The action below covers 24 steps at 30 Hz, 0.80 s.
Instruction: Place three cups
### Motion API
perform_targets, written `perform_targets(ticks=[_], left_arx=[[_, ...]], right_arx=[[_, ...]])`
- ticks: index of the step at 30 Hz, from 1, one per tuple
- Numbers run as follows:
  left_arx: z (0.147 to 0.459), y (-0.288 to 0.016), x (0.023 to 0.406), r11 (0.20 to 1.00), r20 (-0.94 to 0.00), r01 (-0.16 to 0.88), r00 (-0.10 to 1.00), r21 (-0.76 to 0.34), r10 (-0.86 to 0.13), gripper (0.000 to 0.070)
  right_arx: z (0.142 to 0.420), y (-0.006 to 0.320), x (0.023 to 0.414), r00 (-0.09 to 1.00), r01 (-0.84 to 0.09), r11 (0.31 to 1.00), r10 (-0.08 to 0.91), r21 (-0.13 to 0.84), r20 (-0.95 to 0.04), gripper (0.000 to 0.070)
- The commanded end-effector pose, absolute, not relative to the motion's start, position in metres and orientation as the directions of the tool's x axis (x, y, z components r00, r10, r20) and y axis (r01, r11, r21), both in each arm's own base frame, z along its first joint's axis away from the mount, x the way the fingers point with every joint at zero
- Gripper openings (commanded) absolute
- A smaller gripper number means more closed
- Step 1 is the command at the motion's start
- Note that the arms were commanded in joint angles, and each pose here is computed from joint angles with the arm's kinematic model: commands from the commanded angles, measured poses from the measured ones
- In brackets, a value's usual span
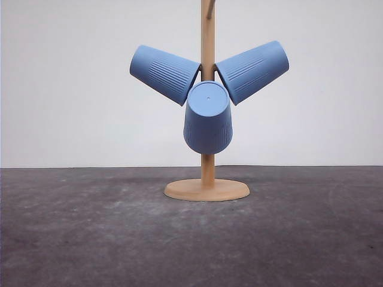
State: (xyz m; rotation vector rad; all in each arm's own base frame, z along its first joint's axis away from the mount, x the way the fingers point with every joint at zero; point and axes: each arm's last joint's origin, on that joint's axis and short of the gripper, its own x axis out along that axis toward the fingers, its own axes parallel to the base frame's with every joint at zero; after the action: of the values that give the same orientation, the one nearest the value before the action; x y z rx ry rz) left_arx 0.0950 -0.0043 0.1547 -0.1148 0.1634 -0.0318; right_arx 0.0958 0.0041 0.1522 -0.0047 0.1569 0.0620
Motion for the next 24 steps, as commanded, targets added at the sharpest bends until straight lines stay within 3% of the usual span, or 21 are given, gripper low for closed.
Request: perform_targets(ticks=[1, 24], left_arx=[[0.1495, -0.0042, 0.0955, 0.994, -0.178, 0.02, 0.983, -0.103, -0.038, 0.0011], [0.1495, -0.0042, 0.0955, 0.994, -0.178, 0.02, 0.983, -0.103, -0.038, 0.0011]], right_arx=[[0.1522, 0.004, 0.0961, 0.987, -0.061, 0.998, 0.059, -0.007, -0.147, 0.0018], [0.1522, 0.004, 0.0961, 0.987, -0.061, 0.998, 0.059, -0.007, -0.147, 0.0018]])
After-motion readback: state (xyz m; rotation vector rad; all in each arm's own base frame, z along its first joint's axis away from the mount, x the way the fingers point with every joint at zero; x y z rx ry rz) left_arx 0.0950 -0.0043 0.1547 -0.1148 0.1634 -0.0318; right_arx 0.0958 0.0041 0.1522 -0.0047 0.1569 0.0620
